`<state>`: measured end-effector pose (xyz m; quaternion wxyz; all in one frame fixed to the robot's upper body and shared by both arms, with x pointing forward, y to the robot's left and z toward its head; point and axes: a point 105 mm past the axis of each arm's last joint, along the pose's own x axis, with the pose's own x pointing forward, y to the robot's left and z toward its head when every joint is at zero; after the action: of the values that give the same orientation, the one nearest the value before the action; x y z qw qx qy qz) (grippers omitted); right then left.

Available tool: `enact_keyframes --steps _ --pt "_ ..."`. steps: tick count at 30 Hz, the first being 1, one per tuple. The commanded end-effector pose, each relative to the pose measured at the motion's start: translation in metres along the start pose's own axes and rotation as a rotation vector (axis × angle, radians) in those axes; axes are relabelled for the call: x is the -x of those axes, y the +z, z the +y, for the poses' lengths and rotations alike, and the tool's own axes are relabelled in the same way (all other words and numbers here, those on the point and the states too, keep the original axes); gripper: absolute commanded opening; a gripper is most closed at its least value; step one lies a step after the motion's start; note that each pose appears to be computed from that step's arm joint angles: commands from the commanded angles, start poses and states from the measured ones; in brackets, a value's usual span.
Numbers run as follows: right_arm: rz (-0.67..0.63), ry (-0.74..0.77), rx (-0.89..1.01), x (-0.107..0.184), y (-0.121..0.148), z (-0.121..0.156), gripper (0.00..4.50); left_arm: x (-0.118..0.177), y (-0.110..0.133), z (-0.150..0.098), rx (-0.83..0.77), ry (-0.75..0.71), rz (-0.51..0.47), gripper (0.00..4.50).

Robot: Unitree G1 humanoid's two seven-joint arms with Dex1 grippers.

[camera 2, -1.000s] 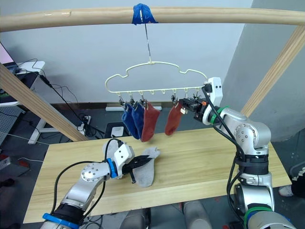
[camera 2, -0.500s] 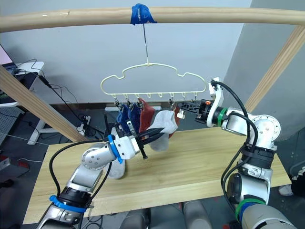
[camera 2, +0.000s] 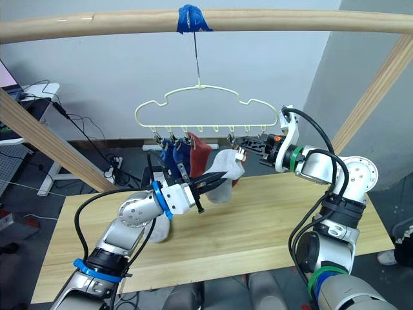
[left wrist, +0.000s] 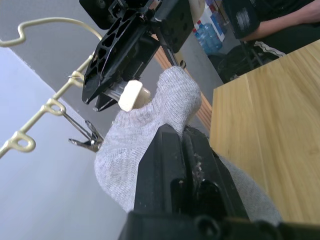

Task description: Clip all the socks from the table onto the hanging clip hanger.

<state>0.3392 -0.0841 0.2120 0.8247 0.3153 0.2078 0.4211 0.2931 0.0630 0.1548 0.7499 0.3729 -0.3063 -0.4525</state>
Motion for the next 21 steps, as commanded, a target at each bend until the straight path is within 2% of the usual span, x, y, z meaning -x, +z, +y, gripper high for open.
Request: enact_keyframes --steps 1,12,21 --pt "-0.029 0.031 0.038 0.0027 0.0067 0.0117 0.19 -0.0033 0.0118 0.0061 -0.028 0.034 -0.056 0.01" --pt "-0.022 0.043 0.037 0.0009 0.0038 0.0150 0.19 -0.0081 0.0089 0.0039 -0.041 0.019 -0.046 0.01" --pt "-0.006 0.034 0.046 -0.0004 0.0017 0.0140 0.19 -0.0106 0.0055 0.0111 -0.083 0.030 -0.026 0.01"
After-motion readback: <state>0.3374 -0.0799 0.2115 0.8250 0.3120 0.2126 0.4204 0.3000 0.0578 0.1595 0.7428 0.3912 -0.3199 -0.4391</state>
